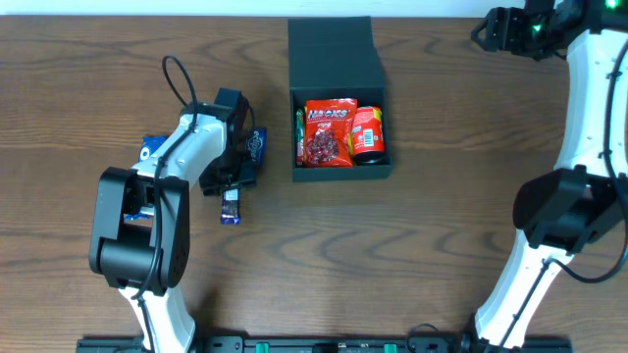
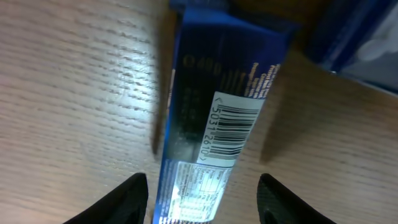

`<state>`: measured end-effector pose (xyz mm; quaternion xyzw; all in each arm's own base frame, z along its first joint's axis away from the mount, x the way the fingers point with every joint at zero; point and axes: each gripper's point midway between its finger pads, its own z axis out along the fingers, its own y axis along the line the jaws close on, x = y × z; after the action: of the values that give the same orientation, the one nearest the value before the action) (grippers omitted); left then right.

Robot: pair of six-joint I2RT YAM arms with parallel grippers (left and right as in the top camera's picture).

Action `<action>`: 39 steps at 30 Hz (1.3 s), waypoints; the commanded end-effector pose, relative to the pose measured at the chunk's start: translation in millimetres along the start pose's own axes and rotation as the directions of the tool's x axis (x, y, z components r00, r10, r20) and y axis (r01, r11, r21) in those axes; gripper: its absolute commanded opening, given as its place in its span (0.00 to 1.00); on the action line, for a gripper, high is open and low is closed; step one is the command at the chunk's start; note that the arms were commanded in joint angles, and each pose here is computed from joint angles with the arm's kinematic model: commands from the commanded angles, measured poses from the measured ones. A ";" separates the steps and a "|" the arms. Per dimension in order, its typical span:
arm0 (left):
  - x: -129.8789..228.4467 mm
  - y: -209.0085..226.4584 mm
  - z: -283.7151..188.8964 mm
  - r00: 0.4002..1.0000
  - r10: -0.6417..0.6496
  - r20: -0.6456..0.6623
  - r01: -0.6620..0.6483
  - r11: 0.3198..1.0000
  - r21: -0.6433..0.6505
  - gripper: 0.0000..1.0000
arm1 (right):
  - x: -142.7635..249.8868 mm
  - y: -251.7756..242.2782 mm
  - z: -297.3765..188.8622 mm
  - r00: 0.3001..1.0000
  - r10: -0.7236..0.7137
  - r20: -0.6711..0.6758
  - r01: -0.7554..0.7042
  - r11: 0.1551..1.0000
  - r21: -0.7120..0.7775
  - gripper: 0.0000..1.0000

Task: Pack container
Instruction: 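Grasp the dark blue bar with the left gripper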

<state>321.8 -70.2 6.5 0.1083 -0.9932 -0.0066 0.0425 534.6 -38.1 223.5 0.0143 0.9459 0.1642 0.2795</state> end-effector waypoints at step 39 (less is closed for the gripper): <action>-5.3 0.7 2.0 0.999 0.021 0.042 -0.021 1.000 0.000 0.29 | -3.5 5.8 -4.3 1.000 -0.022 0.014 0.022 1.000 -0.009 0.77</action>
<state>323.3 -70.2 -3.3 0.0995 -0.9946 -0.0033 0.0307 535.2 -38.3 223.8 0.0140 0.9455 0.1640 0.2809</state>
